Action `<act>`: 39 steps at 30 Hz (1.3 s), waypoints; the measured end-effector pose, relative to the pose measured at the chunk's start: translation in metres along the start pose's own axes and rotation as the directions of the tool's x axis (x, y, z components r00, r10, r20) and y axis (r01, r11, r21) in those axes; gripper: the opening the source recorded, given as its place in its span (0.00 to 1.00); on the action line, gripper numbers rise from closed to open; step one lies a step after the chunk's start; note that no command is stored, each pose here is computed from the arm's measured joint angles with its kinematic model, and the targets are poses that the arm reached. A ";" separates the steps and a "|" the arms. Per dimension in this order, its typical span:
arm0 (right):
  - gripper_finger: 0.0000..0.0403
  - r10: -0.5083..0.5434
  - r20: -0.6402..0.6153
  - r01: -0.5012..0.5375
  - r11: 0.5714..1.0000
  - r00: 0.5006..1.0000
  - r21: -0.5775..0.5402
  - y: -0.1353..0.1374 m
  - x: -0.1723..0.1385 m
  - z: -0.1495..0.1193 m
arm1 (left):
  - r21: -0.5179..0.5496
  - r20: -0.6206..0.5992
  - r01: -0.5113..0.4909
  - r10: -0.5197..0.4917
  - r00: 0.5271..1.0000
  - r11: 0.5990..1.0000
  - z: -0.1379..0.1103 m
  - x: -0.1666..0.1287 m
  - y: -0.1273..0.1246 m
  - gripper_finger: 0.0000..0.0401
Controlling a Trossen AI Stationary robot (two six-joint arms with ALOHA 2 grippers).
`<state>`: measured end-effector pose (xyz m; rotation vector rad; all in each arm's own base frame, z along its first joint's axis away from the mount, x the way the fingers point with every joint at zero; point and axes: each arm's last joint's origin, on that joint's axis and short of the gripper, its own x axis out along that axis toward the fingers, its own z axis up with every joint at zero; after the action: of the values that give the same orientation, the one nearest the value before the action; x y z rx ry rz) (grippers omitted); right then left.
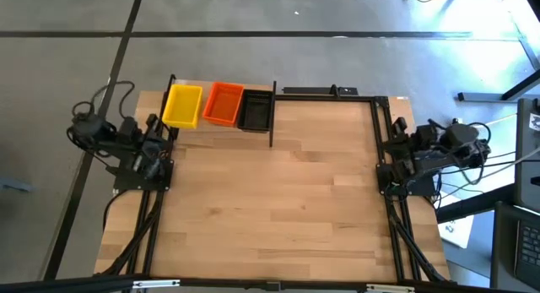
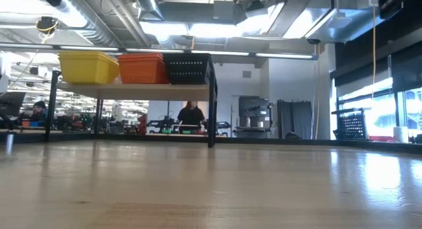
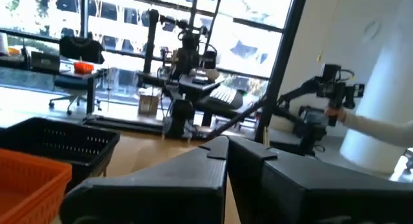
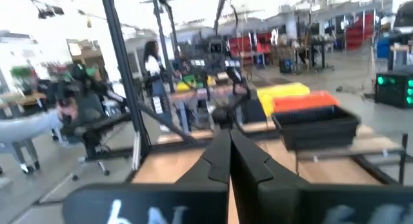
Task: Stack baskets on shelf by color
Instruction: Return to Home Position
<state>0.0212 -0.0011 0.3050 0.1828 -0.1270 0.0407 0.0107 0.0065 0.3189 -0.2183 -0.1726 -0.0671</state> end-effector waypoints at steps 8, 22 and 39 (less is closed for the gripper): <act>0.00 0.007 0.019 -0.007 1.000 1.000 -0.002 0.001 0.025 -0.035 | 0.038 -0.032 -0.003 0.005 0.999 0.999 -0.032 0.019 -0.003 0.00; 0.00 0.056 0.096 -0.055 0.998 0.994 -0.018 -0.003 0.053 -0.105 | 0.033 0.031 0.030 -0.031 0.999 0.999 -0.100 0.049 -0.005 0.00; 0.00 0.156 0.044 -0.145 0.971 0.987 -0.191 -0.002 0.056 -0.130 | 0.084 0.022 0.140 -0.142 0.990 0.987 -0.147 0.055 -0.004 0.00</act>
<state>0.0930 0.0220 0.1846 -0.0147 -0.2027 0.1741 0.0886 -0.0323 0.1878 -0.1247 -0.2185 -0.1977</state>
